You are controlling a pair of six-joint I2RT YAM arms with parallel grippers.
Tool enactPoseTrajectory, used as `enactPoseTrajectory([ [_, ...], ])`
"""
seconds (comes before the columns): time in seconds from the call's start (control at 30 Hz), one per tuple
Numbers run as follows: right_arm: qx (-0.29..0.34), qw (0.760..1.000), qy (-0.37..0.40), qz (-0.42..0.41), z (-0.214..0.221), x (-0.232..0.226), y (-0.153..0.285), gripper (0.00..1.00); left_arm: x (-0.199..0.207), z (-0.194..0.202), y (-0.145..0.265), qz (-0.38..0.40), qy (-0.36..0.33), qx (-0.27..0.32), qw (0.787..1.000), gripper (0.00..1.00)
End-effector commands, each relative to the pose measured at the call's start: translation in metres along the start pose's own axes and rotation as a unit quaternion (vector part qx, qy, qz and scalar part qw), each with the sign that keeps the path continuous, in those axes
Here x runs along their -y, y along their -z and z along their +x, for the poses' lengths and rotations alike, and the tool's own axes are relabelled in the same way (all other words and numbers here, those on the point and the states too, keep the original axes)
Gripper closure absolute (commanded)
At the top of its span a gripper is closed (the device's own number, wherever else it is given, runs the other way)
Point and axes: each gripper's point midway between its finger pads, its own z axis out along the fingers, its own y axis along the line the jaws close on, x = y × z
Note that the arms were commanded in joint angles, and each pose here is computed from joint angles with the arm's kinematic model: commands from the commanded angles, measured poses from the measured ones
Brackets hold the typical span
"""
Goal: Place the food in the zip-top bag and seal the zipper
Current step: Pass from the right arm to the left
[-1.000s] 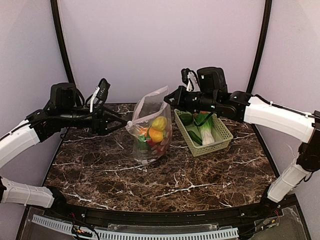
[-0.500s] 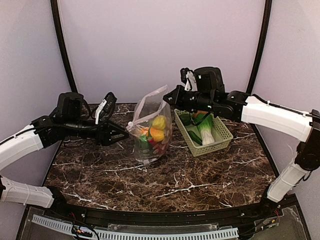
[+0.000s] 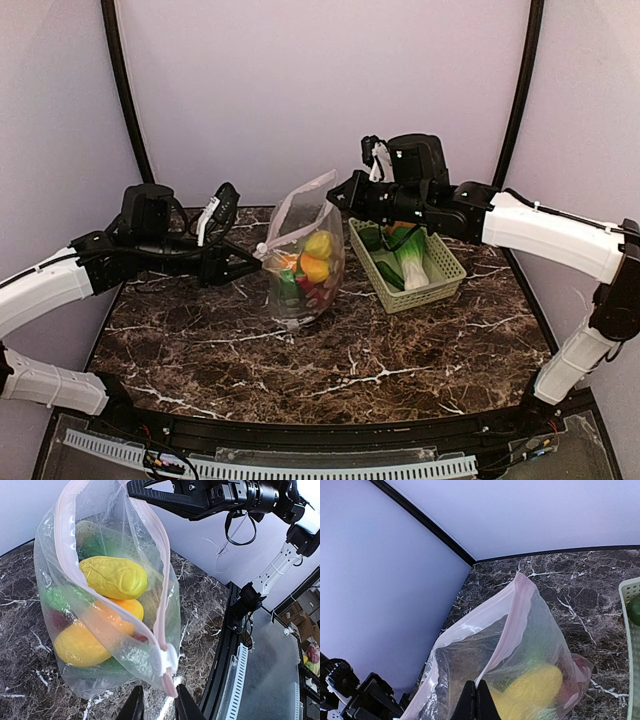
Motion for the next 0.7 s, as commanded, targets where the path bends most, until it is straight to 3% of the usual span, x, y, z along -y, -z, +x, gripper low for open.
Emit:
enactPoseTrajectory([
  [0.0, 0.025, 1.000, 0.000, -0.019, -0.013, -0.015, -0.002, 1.00, 0.003, -0.012, -0.001, 0.003, -0.004, 0.016, 1.000, 0.80],
  [0.13, 0.025, 1.000, 0.001, -0.019, -0.013, -0.015, -0.002, 1.00, 0.004, -0.017, -0.001, 0.005, -0.004, 0.022, 1.000, 0.84],
  [0.57, 0.022, 1.000, 0.004, -0.018, -0.011, -0.014, -0.002, 1.00, 0.003, -0.021, -0.004, 0.006, -0.003, 0.028, 1.000, 0.83],
  [0.67, 0.022, 1.000, 0.005, -0.018, -0.011, -0.015, -0.002, 1.00, 0.002, -0.024, -0.004, 0.003, -0.003, 0.033, 0.999, 0.87],
])
